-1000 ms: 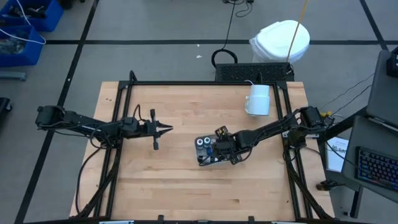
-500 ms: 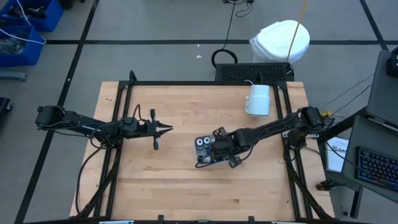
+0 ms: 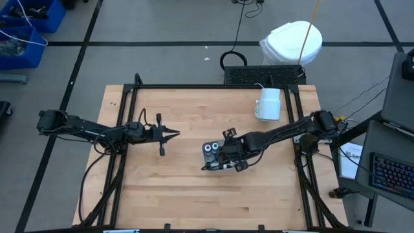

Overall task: Pick & Place food coloring
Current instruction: Adjust the gray bin

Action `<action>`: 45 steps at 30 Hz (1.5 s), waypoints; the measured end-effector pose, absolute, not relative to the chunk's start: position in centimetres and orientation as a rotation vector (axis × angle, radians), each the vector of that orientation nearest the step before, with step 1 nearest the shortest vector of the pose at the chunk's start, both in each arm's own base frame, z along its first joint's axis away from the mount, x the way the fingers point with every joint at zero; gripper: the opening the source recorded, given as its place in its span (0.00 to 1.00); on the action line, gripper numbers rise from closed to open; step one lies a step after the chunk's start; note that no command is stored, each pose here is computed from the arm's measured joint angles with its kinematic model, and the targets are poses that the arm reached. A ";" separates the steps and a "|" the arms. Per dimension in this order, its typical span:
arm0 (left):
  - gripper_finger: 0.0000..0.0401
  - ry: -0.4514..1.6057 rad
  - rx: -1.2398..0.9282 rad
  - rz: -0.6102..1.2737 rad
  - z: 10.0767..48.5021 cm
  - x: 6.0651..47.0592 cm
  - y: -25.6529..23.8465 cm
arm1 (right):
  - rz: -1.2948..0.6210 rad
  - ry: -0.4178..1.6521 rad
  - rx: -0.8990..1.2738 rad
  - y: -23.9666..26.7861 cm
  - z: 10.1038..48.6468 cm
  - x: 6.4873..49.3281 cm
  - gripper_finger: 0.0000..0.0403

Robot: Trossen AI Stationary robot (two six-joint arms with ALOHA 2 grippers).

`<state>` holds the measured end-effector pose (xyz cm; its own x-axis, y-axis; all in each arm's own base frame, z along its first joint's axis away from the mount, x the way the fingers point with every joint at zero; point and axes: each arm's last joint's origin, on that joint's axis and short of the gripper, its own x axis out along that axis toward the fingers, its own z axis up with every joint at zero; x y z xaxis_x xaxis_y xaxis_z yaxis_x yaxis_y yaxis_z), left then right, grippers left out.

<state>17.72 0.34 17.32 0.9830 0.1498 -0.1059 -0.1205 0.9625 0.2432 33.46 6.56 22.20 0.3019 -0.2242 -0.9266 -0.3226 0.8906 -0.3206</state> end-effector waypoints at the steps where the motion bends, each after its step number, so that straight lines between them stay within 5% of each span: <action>1: 0.09 0.123 0.235 0.138 17.3 17.7 0.3 | 0.069 1.268 -0.499 6.6 22.4 33.5 0.24; 8: 0.09 0.122 0.238 0.139 17.3 17.7 0.3 | 0.083 1.204 -0.482 6.4 24.7 32.4 0.01; 24: 0.09 0.081 0.197 0.236 18.2 17.2 0.7 | 0.070 0.553 -0.251 2.3 30.2 23.2 0.00; 32: 0.04 0.052 0.258 0.124 19.2 15.7 0.7 | 0.019 0.249 -0.132 -0.8 28.9 17.0 0.00; 45: 0.01 -0.026 0.333 0.042 20.7 13.1 0.3 | 0.005 0.089 -0.080 -2.1 24.6 12.5 0.00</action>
